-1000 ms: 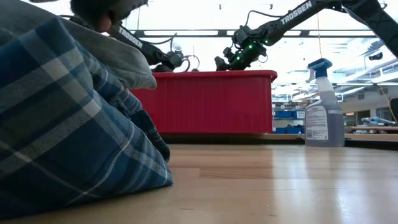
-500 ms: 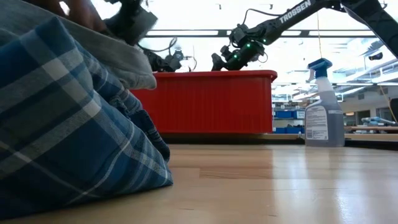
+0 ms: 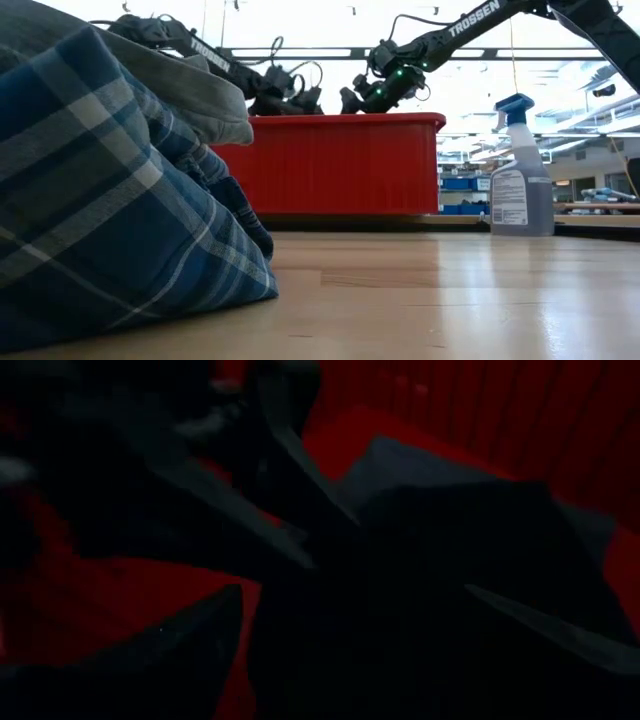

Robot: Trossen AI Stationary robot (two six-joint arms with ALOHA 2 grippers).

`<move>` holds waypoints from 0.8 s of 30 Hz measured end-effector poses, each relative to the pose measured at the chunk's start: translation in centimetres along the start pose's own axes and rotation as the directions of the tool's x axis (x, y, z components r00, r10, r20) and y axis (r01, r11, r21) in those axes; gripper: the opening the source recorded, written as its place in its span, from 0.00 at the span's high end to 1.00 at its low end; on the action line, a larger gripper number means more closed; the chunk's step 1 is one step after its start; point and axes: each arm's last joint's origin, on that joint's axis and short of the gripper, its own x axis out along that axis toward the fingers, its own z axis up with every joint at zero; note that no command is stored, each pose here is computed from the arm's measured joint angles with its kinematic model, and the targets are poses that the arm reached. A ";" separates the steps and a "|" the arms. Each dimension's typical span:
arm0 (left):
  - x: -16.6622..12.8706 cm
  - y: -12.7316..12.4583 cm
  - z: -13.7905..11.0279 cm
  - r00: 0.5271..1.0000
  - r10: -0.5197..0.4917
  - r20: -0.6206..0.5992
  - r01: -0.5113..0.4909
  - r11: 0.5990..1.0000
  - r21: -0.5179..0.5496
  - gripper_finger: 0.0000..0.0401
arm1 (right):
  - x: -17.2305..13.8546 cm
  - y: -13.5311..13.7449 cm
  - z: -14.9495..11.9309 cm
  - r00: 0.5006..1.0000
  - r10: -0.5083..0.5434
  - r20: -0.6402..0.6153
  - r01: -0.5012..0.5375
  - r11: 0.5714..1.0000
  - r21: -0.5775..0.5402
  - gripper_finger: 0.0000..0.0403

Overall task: Sort clothes
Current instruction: Remove the black pants from the red bin

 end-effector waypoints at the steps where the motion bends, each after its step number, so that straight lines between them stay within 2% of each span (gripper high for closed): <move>1: 0.1 -0.4 0.1 1.000 -0.015 0.000 0.015 1.000 0.004 0.58 | 0.0 -0.1 -0.1 1.000 -0.002 -0.006 0.002 1.000 -0.001 0.07; 4: 0.4 -0.9 0.0 0.999 -0.037 -0.008 0.037 0.999 -0.002 0.59 | -0.1 -0.4 -0.2 1.000 -0.007 -0.027 0.006 1.000 -0.008 0.07; 6: 0.5 -1.0 0.1 1.000 -0.013 0.000 0.013 1.000 -0.004 0.59 | -0.1 -0.8 -0.2 0.999 -0.014 -0.029 0.014 1.000 -0.006 0.07; 10: 0.6 -0.6 0.1 0.984 0.175 0.031 -0.174 0.984 -0.036 0.59 | -0.7 -1.7 -0.3 0.997 -0.041 -0.058 0.042 0.999 0.016 0.07; 13: 0.1 0.5 0.2 0.941 0.333 0.062 -0.330 0.942 -0.061 0.59 | -1.7 -2.1 0.0 0.996 -0.055 -0.064 0.056 0.998 0.022 0.07; 17: -0.6 2.0 0.3 0.847 0.523 0.097 -0.517 0.852 -0.077 0.58 | -3.0 -2.2 0.5 0.996 -0.058 -0.064 0.060 0.998 0.018 0.07; 20: -0.8 3.1 0.1 0.836 0.538 0.108 -0.531 0.843 -0.086 0.58 | -3.5 -2.0 0.7 0.996 -0.057 -0.061 0.058 0.998 0.009 0.07; 24: 0.0 5.9 -2.3 0.863 0.505 0.028 -0.494 0.853 -0.169 0.55 | -3.6 -1.6 0.7 0.998 -0.029 -0.058 0.030 0.999 0.011 0.07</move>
